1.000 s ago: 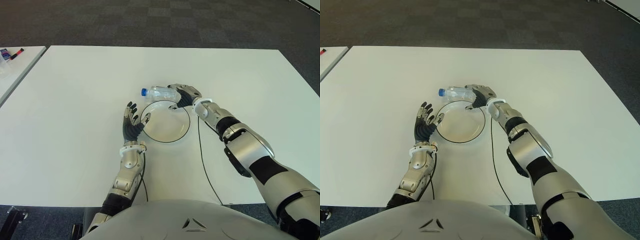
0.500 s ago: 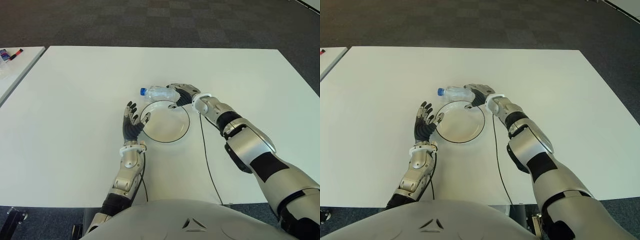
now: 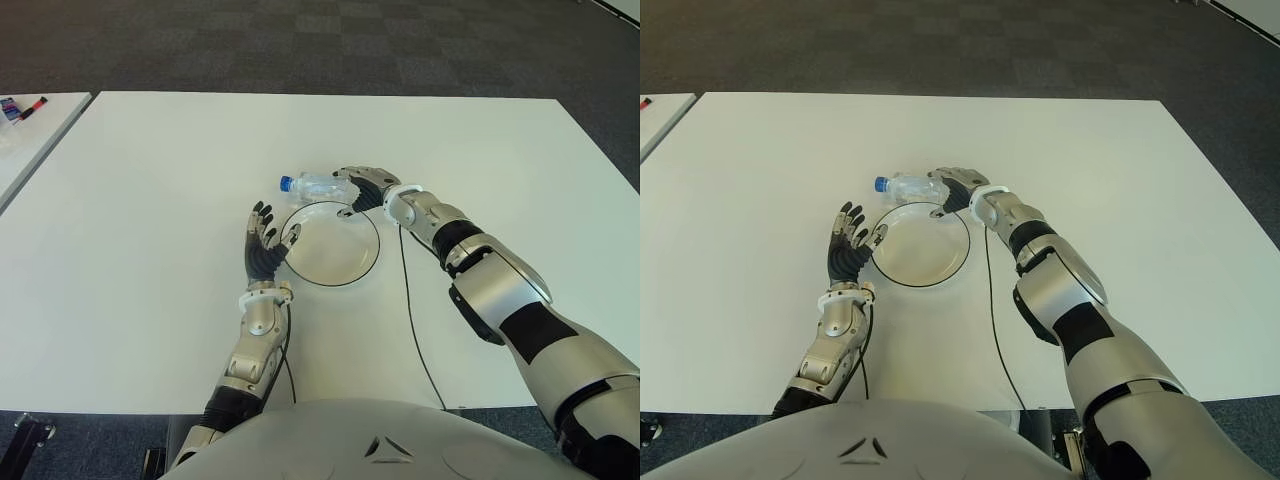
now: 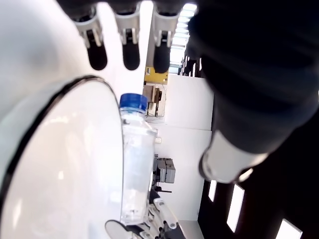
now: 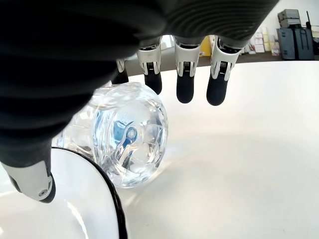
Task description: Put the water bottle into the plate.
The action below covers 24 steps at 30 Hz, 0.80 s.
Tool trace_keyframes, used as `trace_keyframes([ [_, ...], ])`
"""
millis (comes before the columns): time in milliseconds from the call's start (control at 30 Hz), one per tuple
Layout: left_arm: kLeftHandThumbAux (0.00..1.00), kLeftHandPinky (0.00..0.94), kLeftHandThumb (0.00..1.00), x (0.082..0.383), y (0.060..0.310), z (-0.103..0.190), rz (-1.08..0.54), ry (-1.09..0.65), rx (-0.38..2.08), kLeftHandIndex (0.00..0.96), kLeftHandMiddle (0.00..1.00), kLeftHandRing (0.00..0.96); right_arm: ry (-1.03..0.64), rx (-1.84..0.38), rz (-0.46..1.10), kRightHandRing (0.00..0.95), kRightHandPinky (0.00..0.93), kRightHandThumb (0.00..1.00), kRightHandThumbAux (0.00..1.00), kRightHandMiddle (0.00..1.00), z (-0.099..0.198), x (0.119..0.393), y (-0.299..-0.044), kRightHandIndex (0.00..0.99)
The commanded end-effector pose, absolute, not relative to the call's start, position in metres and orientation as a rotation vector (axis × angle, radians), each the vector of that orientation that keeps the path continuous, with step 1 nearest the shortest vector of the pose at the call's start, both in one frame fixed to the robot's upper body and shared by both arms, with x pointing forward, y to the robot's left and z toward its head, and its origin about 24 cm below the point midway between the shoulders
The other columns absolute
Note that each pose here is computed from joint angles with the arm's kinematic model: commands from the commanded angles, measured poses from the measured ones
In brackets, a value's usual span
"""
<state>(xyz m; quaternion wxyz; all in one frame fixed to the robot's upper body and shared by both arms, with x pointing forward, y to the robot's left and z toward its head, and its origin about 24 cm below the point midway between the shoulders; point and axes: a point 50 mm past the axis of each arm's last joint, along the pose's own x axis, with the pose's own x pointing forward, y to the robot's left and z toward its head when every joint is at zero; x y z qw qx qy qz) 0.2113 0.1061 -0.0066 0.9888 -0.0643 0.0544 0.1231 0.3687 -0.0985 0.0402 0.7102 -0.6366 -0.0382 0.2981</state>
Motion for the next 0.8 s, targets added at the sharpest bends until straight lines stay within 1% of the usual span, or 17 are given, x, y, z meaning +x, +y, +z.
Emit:
trace_keyframes([
  [33,0.838,0.151,0.225,0.2161,0.0774,0.0015,0.277,0.129,-0.273,0.061,0.129,0.118,-0.059,-1.419,0.649,0.112,0.194,0.470,0.569,0.072,0.0370,0.3683,-0.1007,0.000],
  [233,0.837,0.151,0.226,0.2166,0.0771,0.0019,0.281,0.127,-0.277,0.068,0.132,0.120,-0.061,-1.413,0.633,0.137,0.217,0.468,0.575,0.093,0.0375,0.3687,-0.1016,0.000],
  [800,0.839,0.158,0.240,0.2178,0.0759,0.0029,0.290,0.125,-0.283,0.078,0.137,0.127,-0.078,-1.415,0.609,0.156,0.223,0.444,0.587,0.115,0.0389,0.3695,-0.1046,0.000],
])
